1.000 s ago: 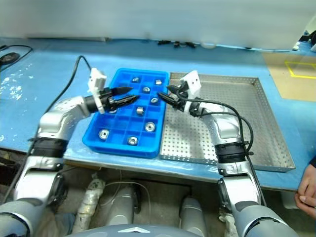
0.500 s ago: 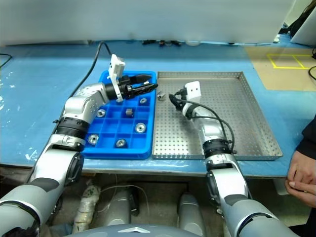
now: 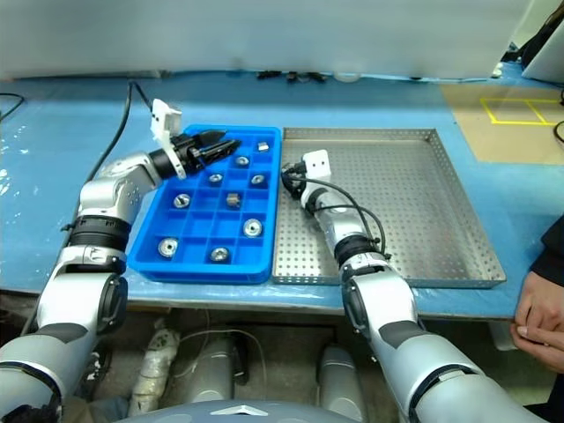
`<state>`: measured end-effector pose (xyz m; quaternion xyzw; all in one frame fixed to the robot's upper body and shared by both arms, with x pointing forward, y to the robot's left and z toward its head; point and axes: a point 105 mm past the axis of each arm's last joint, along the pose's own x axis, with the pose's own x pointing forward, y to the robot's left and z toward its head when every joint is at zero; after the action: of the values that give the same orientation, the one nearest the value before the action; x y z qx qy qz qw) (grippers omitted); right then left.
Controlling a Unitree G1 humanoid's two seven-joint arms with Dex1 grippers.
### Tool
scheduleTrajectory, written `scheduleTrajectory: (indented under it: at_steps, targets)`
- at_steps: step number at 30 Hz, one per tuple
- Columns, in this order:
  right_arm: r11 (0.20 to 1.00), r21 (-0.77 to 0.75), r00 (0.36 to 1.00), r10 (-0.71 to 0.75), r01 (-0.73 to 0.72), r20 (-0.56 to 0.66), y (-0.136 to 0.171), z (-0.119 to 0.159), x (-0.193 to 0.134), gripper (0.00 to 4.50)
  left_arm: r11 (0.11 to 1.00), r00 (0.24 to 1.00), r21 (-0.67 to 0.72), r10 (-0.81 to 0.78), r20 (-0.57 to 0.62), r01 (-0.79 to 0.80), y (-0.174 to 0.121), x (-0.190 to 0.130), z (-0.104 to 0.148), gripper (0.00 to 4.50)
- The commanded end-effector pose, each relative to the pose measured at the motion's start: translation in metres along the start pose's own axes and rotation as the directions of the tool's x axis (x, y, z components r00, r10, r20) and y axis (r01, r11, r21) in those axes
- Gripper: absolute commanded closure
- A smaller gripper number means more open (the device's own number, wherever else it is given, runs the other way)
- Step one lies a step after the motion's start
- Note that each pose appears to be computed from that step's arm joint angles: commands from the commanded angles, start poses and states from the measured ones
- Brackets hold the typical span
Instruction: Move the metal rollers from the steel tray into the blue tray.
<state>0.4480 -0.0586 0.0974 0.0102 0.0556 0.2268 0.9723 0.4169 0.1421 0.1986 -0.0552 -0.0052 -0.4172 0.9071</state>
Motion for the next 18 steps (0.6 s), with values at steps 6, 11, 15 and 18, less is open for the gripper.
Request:
scheduleTrajectory:
  at_steps: [6,11,15,18]
  targets:
    - [0.999,-0.016,0.999,-0.027,0.028,0.021,0.009,0.004,0.006,1.74,0.998,0.999,0.06,-0.033,-0.01,0.033,-0.008,-0.006,0.012,1.03]
    - [0.999,-0.003,0.999,-0.038,0.038,0.029,0.01,0.004,0.006,1.74,0.997,0.999,0.057,-0.046,-0.017,0.047,-0.01,-0.006,0.013,1.03]
    - [0.999,-0.012,0.998,-0.049,0.049,0.043,0.01,0.007,0.007,1.74,0.997,0.998,0.053,-0.053,-0.02,0.054,-0.012,-0.002,0.011,1.03]
    - [0.997,-0.013,0.994,-0.074,0.075,0.079,0.009,0.017,0.008,1.74,0.997,0.998,0.05,-0.065,-0.022,0.066,-0.015,0.001,0.01,1.03]
